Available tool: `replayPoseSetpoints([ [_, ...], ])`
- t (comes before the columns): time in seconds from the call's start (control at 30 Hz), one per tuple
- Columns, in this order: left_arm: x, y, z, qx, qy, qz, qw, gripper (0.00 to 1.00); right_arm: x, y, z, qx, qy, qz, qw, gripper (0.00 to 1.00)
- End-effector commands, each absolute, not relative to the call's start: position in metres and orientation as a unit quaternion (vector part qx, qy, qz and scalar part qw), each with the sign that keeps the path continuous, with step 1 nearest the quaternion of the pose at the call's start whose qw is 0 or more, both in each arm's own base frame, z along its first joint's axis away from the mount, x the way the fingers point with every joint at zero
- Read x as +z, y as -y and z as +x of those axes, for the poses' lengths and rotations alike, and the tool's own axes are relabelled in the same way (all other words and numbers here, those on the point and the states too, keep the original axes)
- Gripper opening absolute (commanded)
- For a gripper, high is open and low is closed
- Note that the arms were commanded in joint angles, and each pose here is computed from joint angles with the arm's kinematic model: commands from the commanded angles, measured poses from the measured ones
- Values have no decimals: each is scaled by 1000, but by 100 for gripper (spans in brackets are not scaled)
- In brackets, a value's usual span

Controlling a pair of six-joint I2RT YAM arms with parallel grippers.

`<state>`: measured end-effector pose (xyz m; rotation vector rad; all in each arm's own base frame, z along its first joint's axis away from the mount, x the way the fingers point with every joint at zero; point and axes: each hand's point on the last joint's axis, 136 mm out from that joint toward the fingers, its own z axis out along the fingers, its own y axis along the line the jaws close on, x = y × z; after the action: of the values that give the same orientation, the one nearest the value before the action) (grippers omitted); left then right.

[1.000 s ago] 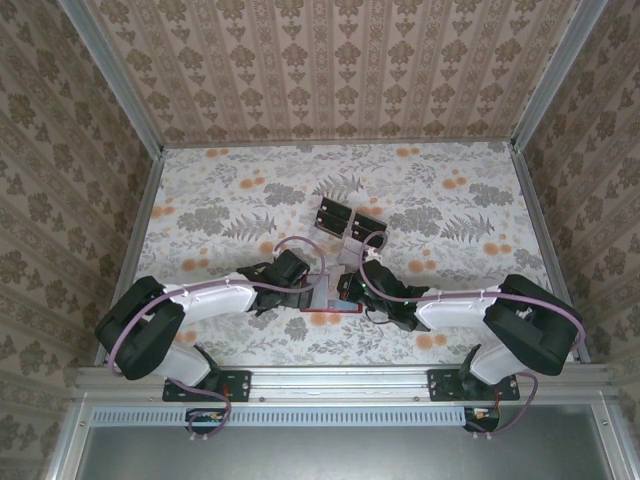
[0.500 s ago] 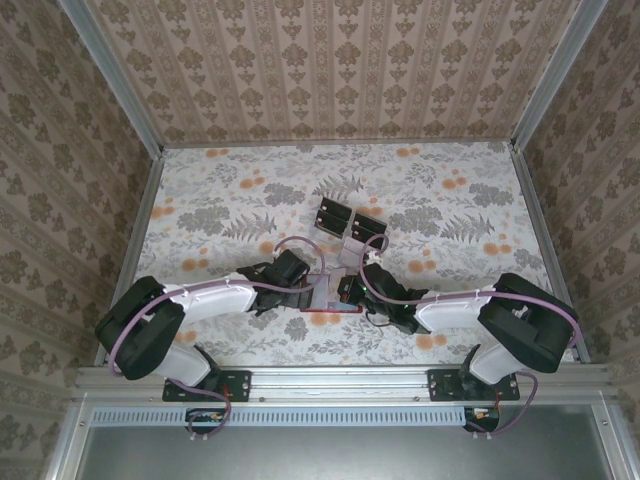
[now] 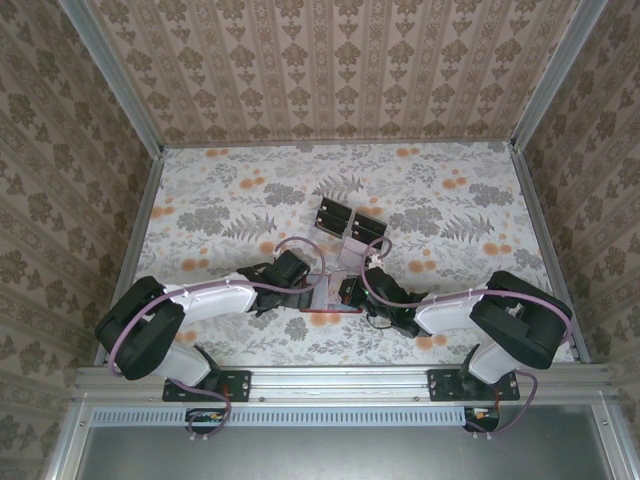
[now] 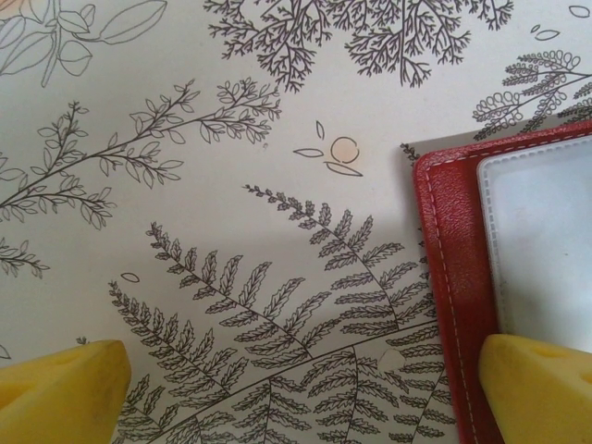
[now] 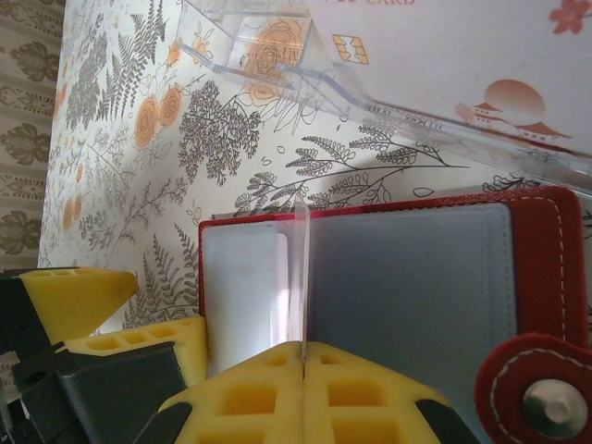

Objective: Put the credit cards into the card holder
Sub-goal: Insert the credit card into the card slot.

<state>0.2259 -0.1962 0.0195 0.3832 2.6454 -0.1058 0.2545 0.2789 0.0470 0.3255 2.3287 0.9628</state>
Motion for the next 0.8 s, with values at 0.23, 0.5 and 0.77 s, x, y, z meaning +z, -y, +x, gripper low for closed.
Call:
replayPoseSetpoints([
  [0.23, 8, 183, 213, -15, -968, 143, 207, 100, 29, -281, 242, 364, -884, 113, 270, 0],
  [0.5, 9, 183, 213, -15, -967, 144, 208, 100, 30, -266, 240, 352, -882, 122, 289, 0],
  [0.77, 7, 183, 212, -15, -968, 143, 206, 100, 28, -268, 242, 351, -882, 120, 291, 0],
])
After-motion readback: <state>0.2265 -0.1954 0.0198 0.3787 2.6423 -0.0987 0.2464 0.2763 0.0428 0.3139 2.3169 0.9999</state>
